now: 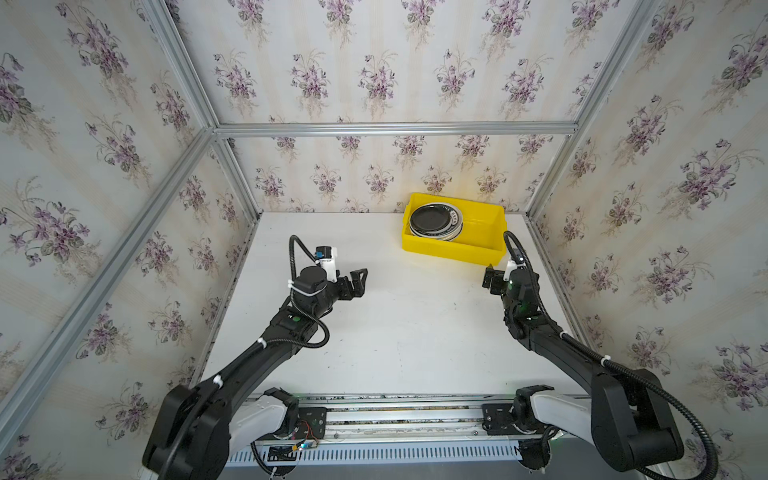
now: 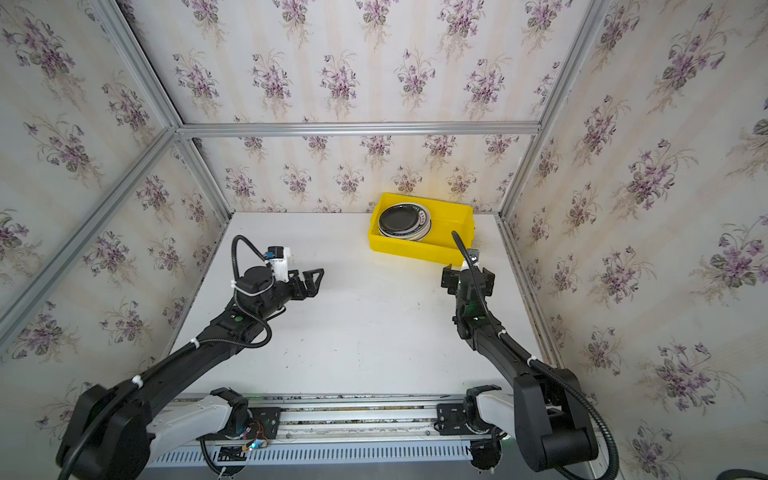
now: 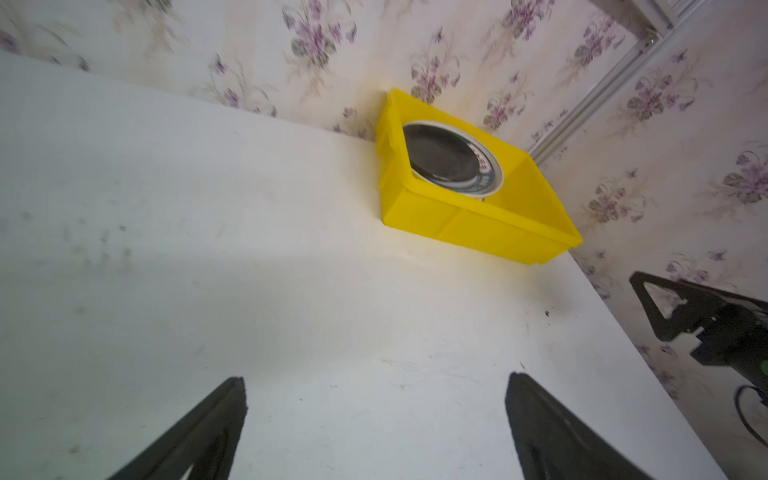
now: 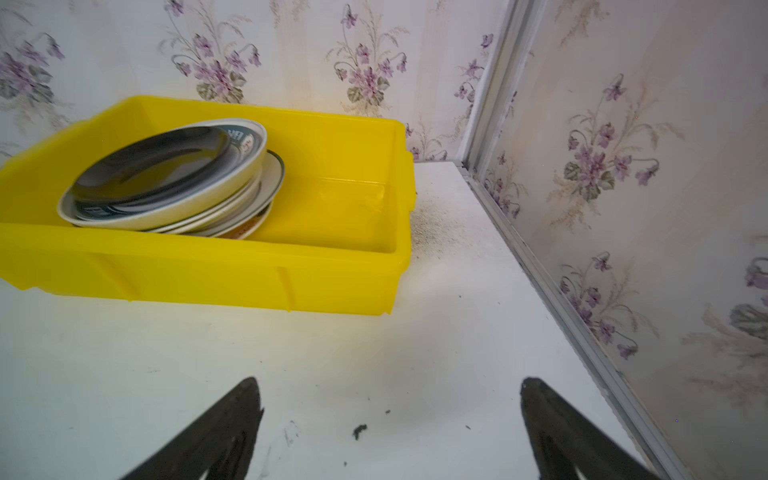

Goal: Place the plates into the plastic bin on the countertop

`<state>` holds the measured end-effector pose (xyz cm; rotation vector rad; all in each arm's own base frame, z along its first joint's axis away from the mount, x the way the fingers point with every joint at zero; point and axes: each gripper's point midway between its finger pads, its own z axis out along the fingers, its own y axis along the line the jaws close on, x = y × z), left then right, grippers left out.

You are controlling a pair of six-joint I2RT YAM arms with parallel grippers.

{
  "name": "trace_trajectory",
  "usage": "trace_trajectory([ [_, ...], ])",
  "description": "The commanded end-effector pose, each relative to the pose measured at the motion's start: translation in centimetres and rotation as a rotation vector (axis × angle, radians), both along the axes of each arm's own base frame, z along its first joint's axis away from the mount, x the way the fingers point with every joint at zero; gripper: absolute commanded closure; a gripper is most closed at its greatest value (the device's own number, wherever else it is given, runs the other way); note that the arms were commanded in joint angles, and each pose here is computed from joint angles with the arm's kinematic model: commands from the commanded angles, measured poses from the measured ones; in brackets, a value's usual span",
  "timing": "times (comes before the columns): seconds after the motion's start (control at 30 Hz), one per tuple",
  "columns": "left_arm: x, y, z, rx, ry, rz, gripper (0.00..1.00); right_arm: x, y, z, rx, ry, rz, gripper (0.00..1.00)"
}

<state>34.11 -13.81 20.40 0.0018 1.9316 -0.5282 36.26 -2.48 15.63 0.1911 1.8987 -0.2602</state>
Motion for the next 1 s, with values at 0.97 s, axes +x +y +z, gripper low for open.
trace_trajectory([
  [0.97,-2.0,13.8,-1.0,0.484,-0.330,0.566,0.00,0.2,-2.5,-3.9,0.060,-0.119,-0.058,0.01],
])
